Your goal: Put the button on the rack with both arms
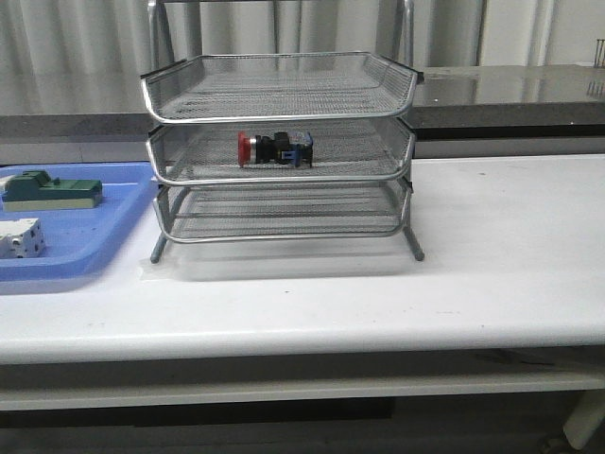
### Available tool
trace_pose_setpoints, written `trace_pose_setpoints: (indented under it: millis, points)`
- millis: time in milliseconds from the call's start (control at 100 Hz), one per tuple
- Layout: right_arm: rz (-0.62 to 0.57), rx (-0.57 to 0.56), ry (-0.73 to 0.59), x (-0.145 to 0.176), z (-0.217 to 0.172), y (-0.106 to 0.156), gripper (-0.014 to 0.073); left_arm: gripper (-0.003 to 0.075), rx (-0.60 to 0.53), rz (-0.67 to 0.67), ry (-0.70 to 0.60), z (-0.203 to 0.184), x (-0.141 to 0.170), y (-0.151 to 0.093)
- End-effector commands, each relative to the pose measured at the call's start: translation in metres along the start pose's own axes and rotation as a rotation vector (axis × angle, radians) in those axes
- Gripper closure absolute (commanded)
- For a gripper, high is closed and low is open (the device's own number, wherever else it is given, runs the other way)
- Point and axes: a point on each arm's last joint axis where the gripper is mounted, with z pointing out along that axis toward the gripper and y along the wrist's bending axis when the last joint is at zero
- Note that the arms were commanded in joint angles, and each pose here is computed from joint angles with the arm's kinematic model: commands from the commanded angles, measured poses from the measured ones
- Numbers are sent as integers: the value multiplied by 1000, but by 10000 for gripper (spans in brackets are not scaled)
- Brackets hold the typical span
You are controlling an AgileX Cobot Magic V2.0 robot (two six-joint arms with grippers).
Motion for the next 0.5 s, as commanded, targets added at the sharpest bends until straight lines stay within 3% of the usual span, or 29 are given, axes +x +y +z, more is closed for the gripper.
trace_pose_setpoints:
  millis: [0, 170, 490]
  points:
    - [-60, -45, -96, -12, -5, 3, 661, 741, -37, -7, -83, -1, -15, 3]
    - [-45, -65, -175, 0, -6, 5, 661, 741, -37, -7, -83, -1, -15, 3]
    - [69, 51, -312, 44, -7, -2, 661, 741, -37, -7, -83, -1, -15, 3]
